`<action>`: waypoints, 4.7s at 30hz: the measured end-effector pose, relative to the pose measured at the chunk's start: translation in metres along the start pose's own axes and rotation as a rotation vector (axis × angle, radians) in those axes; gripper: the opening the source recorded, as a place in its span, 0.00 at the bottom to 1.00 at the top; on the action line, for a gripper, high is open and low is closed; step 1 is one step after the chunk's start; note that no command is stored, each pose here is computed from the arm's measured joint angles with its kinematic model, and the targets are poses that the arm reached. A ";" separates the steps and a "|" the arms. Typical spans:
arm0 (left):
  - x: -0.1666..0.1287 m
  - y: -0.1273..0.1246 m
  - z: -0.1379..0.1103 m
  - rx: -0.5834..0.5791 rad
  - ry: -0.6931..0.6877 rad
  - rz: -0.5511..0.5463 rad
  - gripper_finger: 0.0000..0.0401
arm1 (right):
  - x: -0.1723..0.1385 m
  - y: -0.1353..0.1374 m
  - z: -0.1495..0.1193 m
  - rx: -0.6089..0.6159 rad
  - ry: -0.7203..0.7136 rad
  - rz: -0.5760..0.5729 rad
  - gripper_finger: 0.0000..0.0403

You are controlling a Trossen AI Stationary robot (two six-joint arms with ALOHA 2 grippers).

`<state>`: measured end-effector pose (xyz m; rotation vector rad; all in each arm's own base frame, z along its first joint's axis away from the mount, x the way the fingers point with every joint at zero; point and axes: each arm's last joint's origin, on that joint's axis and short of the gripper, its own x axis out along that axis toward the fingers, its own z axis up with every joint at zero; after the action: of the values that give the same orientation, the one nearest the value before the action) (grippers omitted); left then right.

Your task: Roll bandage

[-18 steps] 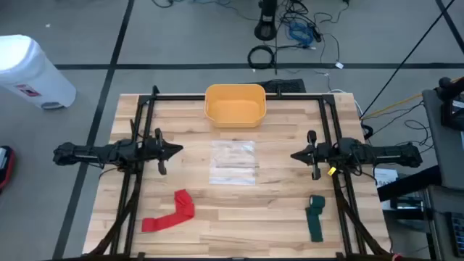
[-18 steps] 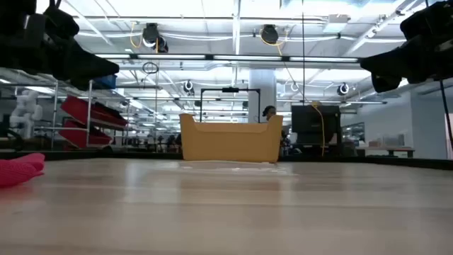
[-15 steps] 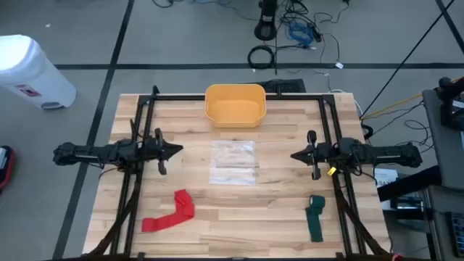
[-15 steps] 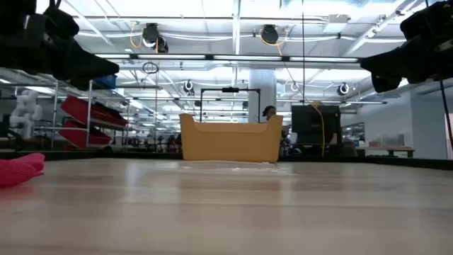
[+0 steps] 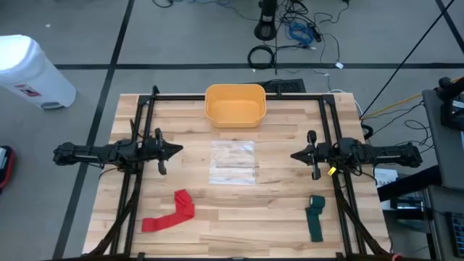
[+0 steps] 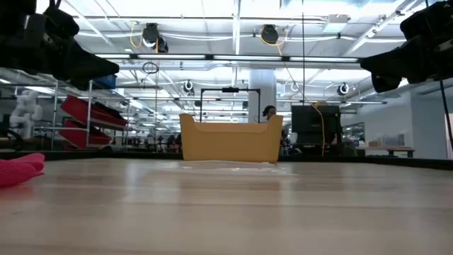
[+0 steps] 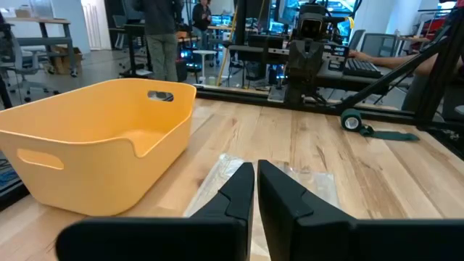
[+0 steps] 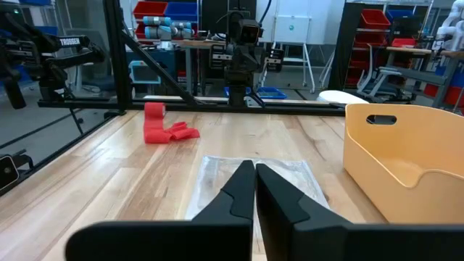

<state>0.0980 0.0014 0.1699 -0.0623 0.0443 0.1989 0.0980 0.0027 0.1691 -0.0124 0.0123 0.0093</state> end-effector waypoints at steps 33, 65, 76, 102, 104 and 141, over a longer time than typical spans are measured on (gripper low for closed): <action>0.000 0.000 0.000 0.000 0.000 0.000 0.06 | 0.000 0.000 0.000 0.000 0.000 0.000 0.00; 0.000 -0.001 0.008 0.045 -0.081 -0.010 0.06 | -0.001 0.000 0.015 0.079 -0.151 0.004 0.00; -0.002 -0.002 0.020 -0.108 -0.196 -0.067 0.06 | 0.007 -0.002 0.004 0.199 -0.035 -0.076 0.00; 0.014 -0.031 0.028 -0.278 0.034 -0.267 0.06 | 0.117 0.015 0.031 0.269 0.201 -0.008 0.40; 0.018 -0.039 0.036 -0.259 0.106 -0.276 0.06 | 0.128 0.019 0.031 0.264 0.225 0.017 0.40; -0.015 -0.163 0.028 -0.652 1.401 -0.219 0.06 | 0.331 0.097 -0.013 0.168 0.319 0.306 0.40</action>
<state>0.1164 -0.1593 0.2081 -0.8470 1.3660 -0.0908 0.4274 0.1027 0.1508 0.1563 0.3337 0.3118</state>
